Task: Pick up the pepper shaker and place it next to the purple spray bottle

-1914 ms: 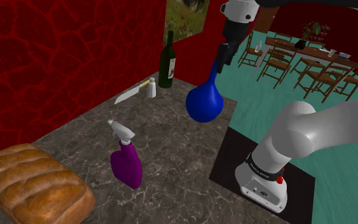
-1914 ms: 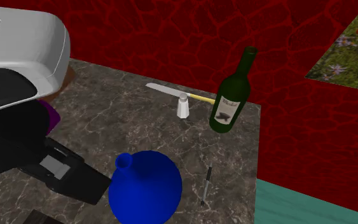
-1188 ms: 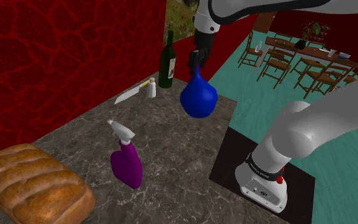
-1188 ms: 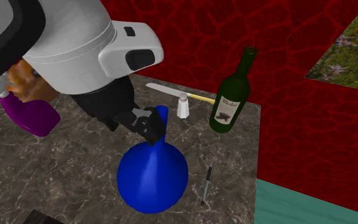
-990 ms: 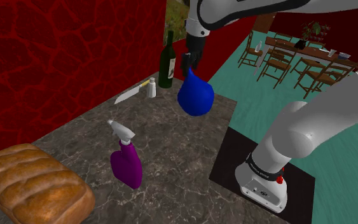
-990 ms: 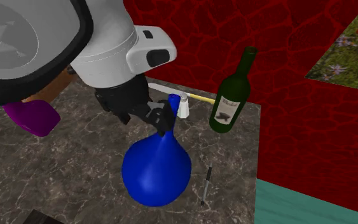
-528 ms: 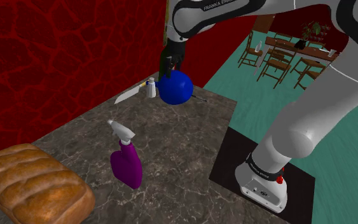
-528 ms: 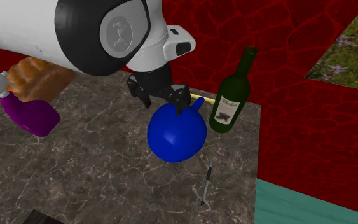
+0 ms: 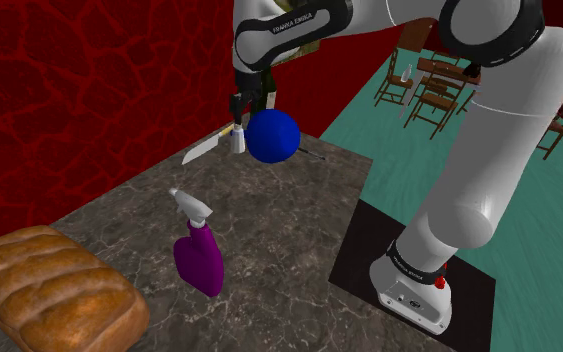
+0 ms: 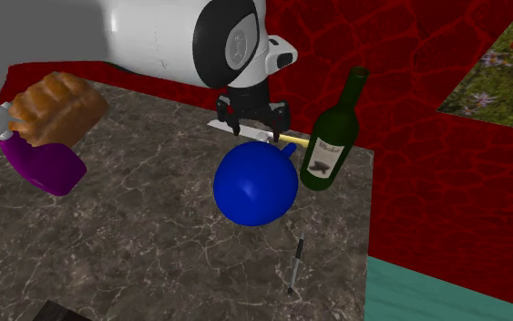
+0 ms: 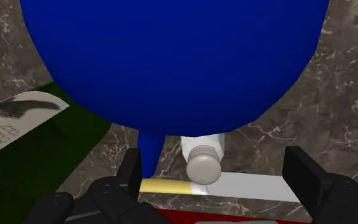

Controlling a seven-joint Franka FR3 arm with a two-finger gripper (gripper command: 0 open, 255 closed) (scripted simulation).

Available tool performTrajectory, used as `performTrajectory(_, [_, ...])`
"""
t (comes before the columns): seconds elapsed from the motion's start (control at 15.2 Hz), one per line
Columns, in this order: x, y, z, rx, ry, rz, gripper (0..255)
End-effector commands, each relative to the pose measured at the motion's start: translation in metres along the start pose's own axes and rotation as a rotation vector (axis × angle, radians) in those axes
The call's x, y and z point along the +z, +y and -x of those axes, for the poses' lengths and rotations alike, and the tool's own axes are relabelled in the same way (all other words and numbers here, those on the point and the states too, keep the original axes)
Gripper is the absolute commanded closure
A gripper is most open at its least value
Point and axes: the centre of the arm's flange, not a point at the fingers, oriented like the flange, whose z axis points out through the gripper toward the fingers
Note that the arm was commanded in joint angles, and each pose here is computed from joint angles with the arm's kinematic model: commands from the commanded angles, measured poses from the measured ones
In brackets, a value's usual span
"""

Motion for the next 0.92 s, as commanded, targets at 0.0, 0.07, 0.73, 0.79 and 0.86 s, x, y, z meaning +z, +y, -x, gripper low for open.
performTrajectory(0.0, [0.016, -0.001, -0.021, -0.013, -0.002, 0.001, 0])
performTrajectory(0.07, [0.021, -0.001, -0.030, -0.017, 0.000, 0.002, 0])
performTrajectory(0.73, [0.061, -0.001, -0.030, -0.017, 0.000, 0.002, 0])
performTrajectory(0.79, [0.061, -0.001, -0.030, -0.017, 0.000, 0.002, 0])
performTrajectory(0.86, [0.061, -0.001, -0.030, -0.017, 0.000, 0.002, 0])
